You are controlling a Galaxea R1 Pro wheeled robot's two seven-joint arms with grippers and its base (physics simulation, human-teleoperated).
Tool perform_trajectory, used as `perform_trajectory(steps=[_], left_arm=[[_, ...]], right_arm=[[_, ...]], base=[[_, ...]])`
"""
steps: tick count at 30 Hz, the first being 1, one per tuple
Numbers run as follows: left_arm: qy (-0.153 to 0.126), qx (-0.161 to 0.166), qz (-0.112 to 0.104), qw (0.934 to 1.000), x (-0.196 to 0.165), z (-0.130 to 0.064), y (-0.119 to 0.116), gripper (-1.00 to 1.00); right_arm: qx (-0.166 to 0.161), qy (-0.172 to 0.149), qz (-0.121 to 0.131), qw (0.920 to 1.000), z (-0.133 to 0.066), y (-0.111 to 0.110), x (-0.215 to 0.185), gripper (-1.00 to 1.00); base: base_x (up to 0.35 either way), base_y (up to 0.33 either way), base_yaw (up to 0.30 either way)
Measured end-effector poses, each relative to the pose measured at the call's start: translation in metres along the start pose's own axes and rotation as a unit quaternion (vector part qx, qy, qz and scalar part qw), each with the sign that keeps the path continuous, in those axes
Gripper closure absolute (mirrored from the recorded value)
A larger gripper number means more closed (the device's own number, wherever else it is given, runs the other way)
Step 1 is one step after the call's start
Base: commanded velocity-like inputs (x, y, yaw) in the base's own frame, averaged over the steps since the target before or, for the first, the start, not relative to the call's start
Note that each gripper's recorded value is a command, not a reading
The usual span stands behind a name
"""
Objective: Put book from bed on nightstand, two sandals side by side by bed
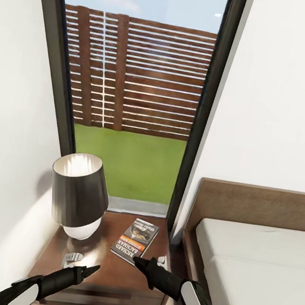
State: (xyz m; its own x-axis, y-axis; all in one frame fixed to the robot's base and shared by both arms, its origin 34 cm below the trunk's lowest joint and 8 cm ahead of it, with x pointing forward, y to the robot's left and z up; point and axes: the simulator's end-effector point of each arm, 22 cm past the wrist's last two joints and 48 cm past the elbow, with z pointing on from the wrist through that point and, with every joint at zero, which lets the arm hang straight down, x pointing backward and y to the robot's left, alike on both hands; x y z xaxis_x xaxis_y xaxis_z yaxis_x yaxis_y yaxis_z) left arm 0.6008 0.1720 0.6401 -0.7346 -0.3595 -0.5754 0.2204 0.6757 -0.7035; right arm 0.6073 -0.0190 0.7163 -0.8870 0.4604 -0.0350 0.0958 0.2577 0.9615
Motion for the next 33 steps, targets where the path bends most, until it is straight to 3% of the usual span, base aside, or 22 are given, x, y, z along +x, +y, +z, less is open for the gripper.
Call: perform_trajectory(steps=[33], left_arm=[[0.000,0.000,0.000,1.0000,0.039,0.022,0.041,-1.00]], right_arm=[[0.000,0.000,-0.001,1.0000,0.014,-0.058,0.007,1.00]], base=[[0.000,0.000,0.000]])
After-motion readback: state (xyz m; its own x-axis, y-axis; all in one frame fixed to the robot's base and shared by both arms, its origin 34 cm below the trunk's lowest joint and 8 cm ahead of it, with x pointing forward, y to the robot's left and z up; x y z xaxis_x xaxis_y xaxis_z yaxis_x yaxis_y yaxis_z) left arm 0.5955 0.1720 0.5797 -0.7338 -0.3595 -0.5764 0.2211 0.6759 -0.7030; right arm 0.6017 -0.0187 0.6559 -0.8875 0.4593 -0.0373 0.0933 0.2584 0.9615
